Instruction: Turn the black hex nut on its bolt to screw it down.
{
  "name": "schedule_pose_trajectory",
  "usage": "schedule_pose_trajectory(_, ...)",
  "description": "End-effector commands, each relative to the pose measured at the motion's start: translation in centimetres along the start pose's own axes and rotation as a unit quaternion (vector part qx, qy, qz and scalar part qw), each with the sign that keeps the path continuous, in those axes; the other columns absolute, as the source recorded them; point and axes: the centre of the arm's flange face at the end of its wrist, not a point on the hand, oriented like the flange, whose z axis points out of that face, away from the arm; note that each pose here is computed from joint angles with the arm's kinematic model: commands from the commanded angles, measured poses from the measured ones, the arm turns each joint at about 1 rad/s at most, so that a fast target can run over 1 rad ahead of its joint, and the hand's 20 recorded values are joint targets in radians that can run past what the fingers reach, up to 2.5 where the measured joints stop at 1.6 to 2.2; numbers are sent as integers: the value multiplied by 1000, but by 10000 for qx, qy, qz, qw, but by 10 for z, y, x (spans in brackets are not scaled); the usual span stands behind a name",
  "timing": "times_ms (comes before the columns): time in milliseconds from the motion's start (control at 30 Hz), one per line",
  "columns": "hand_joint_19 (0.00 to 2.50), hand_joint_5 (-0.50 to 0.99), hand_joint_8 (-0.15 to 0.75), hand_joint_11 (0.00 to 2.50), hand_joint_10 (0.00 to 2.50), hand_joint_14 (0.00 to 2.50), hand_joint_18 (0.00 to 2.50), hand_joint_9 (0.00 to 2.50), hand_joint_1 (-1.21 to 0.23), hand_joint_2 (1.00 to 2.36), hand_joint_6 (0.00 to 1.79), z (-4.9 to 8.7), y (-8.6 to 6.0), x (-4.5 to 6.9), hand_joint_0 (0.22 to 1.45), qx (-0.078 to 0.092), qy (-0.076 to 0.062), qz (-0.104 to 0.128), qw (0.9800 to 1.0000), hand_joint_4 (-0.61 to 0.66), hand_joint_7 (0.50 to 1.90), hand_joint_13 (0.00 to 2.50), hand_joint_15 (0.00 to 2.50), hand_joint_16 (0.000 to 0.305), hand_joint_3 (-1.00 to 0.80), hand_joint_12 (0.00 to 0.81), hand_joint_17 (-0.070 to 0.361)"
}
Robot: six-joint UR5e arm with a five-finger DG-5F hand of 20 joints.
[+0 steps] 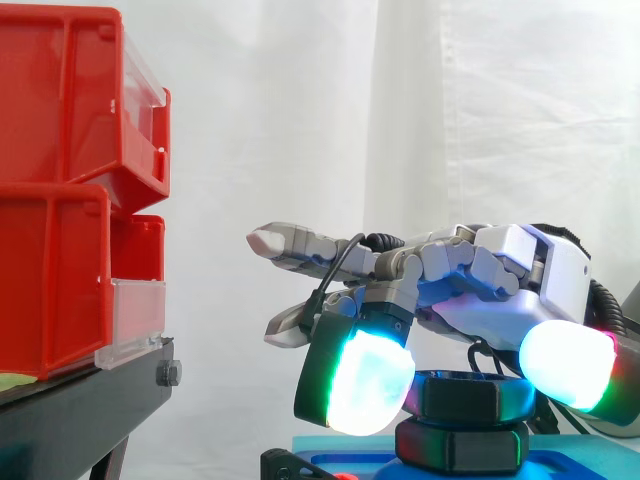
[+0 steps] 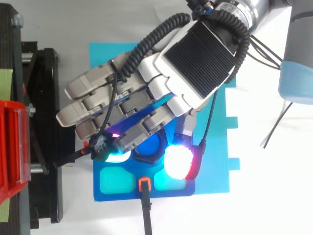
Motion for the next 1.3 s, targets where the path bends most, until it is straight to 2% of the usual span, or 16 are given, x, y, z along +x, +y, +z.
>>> schedule_pose_trajectory(0,198,-111,313,243,5,0,0,557,-254,1000,722,-3,-2,-2,512,7,-5,-21,10000,291,956,69,26,50,-500,345,113)
schedule_pose_trajectory(200,206,-110,313,246,8,0,0,557,-254,1000,717,-8,-5,-5,512,-15,-27,-105,9999,290,959,83,29,50,-500,348,113)
schedule_pose_trajectory(500,209,-110,317,240,5,0,0,556,-226,1000,707,-22,-14,-11,498,16,-31,-209,9998,287,977,87,34,52,-500,354,117)
schedule_pose_trajectory(733,209,-108,364,241,4,1,0,566,-92,1000,644,-36,-20,-15,384,68,-2,-238,9997,348,1007,91,43,66,-500,413,149)
schedule_pose_trajectory(867,209,-103,380,245,6,1,0,570,-83,1000,606,-41,-23,-18,352,77,0,-232,9997,378,1050,91,43,71,-500,432,159)
schedule_pose_trajectory(1067,199,-99,381,245,4,0,0,555,-139,1000,555,-42,-25,-21,339,32,-58,-259,9996,409,1103,86,42,72,-500,438,162)
schedule_pose_trajectory(1100,198,-99,381,249,3,1,0,553,-157,1000,549,-38,-25,-24,340,-56,-88,-243,9997,408,1112,84,37,72,-500,437,162)
schedule_pose_trajectory(1267,191,-100,375,244,3,0,0,545,-227,1000,531,-25,-25,-30,345,-215,-115,-132,9996,417,1139,83,34,71,-500,434,160)
